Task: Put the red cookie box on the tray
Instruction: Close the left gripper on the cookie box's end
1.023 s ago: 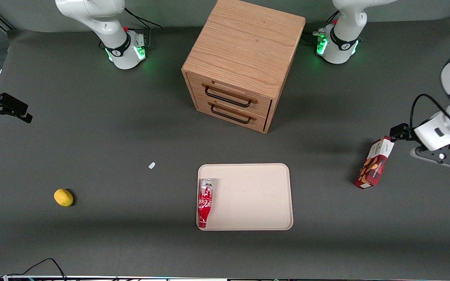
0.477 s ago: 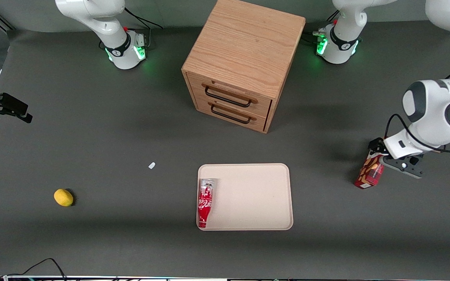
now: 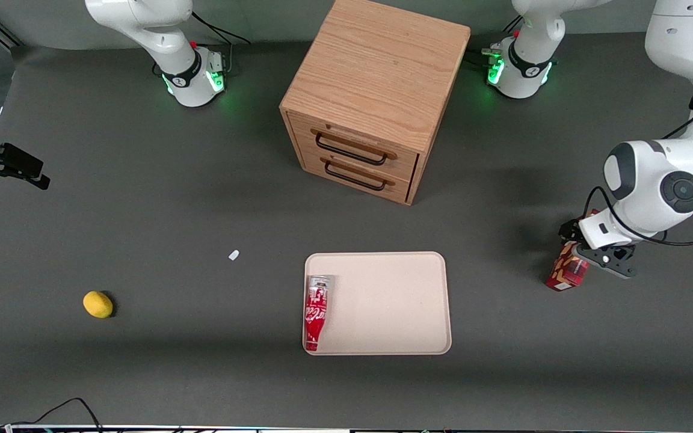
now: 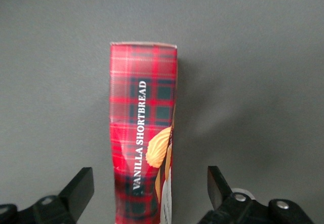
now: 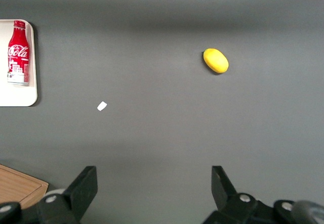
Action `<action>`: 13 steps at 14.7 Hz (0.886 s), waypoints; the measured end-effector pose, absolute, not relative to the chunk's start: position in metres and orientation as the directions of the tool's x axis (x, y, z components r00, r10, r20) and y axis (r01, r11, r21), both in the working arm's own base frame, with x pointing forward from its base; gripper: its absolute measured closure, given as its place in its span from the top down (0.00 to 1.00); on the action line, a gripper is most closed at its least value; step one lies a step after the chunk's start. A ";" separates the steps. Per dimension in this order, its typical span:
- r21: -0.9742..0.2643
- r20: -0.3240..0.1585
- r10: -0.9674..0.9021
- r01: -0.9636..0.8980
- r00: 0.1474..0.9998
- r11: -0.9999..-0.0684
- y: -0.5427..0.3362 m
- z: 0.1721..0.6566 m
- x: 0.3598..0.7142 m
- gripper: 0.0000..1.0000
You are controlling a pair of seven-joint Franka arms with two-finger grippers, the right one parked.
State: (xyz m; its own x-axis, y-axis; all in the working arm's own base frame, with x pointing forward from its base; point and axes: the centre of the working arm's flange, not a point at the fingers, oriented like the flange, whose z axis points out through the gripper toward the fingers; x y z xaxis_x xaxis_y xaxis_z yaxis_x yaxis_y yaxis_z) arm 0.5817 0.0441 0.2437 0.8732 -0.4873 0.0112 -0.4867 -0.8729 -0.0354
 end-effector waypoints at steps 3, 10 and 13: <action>-0.033 0.006 -0.479 -0.478 0.878 -0.878 0.050 0.228 0.580 0.98; -0.031 0.004 -0.472 -0.471 0.882 -0.881 0.051 0.226 0.580 0.35; -0.032 0.005 -0.464 -0.464 0.886 -0.885 0.051 0.227 0.580 0.18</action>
State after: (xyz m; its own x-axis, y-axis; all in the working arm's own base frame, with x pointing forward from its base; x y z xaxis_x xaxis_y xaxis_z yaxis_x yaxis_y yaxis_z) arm 0.5805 0.0508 0.2266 0.8857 -0.4643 0.0048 -0.4639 -0.8853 -0.0317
